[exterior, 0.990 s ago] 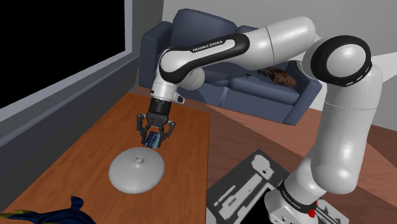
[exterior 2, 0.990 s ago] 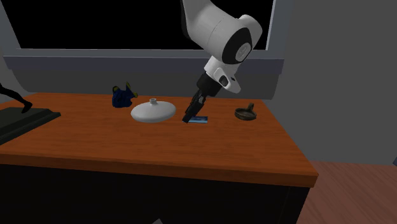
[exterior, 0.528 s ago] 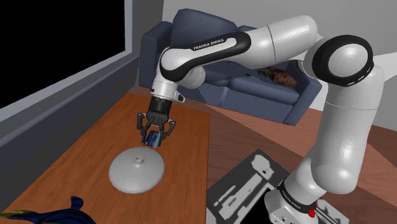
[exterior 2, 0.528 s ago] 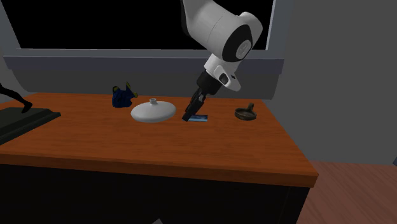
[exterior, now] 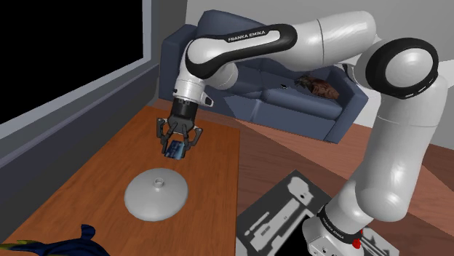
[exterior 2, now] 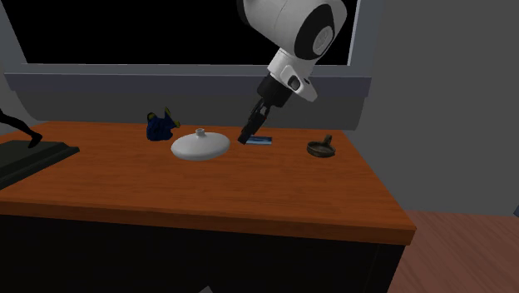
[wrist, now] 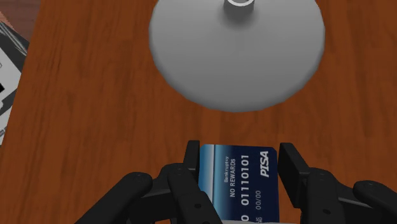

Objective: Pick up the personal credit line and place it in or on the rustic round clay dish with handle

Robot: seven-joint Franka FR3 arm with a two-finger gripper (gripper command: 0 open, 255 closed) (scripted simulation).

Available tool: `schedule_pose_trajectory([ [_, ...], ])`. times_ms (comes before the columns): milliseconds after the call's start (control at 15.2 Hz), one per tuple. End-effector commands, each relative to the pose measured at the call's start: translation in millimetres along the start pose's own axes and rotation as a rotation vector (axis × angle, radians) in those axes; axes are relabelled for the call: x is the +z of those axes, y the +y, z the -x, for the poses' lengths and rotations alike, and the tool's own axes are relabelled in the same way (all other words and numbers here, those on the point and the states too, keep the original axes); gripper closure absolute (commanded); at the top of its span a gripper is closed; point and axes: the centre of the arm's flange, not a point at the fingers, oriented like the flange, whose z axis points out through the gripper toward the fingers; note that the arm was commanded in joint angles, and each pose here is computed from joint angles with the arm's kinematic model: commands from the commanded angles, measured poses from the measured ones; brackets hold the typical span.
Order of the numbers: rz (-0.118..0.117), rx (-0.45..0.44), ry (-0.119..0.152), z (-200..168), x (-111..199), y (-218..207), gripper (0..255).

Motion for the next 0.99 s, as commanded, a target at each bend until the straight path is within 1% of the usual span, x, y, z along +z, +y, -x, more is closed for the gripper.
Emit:
schedule_pose_trajectory([
  [0, 0.001, 0.0, 0.0, 6.6, -8.9, 1.3, 255],
  [792, 0.001, 0.0, 0.0, 41.2, -61.4, 1.0, 255],
  [924, 0.001, 0.0, 0.0, 21.0, -77.8, -3.2, 255],
])
